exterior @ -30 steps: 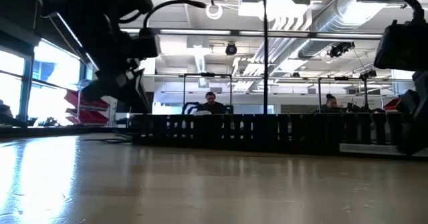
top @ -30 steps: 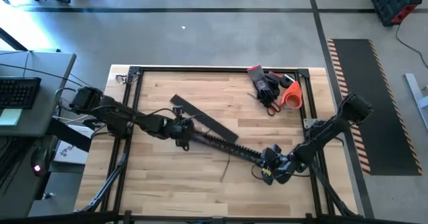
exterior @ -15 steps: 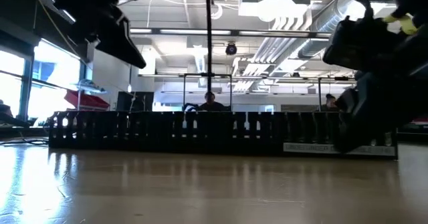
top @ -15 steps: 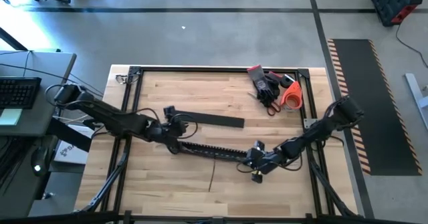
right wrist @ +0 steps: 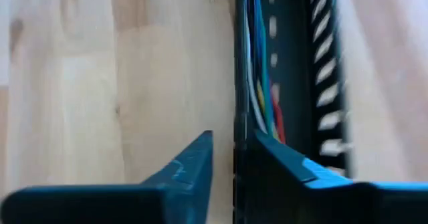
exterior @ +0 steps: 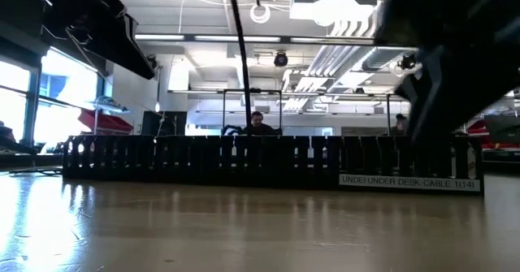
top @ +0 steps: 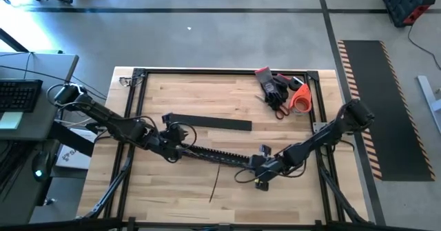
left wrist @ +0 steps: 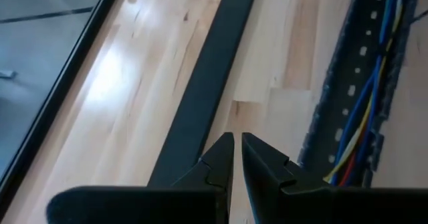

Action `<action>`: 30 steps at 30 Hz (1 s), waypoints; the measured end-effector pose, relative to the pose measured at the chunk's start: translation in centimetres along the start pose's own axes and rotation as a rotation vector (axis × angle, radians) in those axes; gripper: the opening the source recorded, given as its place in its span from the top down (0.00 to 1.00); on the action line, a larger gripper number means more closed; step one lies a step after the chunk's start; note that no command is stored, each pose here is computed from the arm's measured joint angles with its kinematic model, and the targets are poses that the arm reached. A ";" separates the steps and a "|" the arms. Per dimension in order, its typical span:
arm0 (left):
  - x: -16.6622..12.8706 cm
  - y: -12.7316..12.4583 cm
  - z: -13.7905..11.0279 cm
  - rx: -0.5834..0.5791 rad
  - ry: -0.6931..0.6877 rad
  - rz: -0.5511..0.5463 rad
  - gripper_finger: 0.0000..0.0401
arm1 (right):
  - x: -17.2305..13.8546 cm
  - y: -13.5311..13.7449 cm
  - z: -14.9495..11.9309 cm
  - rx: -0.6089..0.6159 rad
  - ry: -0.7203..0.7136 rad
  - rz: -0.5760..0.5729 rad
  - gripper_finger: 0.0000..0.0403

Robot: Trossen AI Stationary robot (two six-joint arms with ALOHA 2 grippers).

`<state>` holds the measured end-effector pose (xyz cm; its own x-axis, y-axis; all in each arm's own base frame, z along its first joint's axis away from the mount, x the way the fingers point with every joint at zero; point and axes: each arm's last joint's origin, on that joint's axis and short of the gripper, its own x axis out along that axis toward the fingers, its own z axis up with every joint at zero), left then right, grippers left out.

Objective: Ziptie cables
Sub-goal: Put the zip-tied cables into the cable duct

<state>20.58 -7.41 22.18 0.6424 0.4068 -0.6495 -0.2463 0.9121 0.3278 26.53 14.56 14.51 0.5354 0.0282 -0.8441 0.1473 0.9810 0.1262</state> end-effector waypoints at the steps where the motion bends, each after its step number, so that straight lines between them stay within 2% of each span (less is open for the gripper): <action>1: 0.0 -0.1 0.0 0.002 -0.001 -0.001 0.96 | -0.5 0.2 0.7 -0.015 0.009 -0.011 0.76; 4: -0.1 -0.1 -0.1 0.010 -0.003 0.001 0.96 | -2.3 0.7 3.4 -0.082 -0.015 -0.052 0.66; 8: 0.1 0.2 0.0 0.020 0.002 0.019 0.96 | -3.5 -0.2 7.2 -0.227 -0.157 -0.121 0.53; 13: 1.8 0.5 -1.6 0.013 0.009 0.013 0.96 | -1.6 -5.4 9.6 -0.301 -0.242 -0.156 0.45; 17: 2.8 0.4 -3.1 0.038 0.033 -0.101 0.96 | -0.9 -9.0 11.0 -0.307 -0.342 -0.133 0.44; 20: 3.2 -0.5 -3.3 0.115 -0.047 -0.285 0.96 | -0.8 -10.7 11.6 -0.296 -0.411 -0.079 0.44; 22: 3.4 -0.9 -3.0 0.117 -0.154 -0.359 0.96 | -0.7 -11.2 11.8 -0.273 -0.469 -0.056 0.44; 25: 3.7 -1.0 -2.5 0.108 -0.299 -0.390 0.96 | -0.5 -11.4 11.3 -0.226 -0.533 -0.031 0.44; 30: 4.3 -0.8 -2.3 0.087 -0.418 -0.426 0.96 | 0.0 -10.4 9.5 -0.144 -0.640 -0.053 0.44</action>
<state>21.86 -6.23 17.51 0.9066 -0.0634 -0.4172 0.1439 0.9758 0.1644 32.92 2.57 18.19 0.9260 -0.0971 -0.3649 0.0983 0.9950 -0.0154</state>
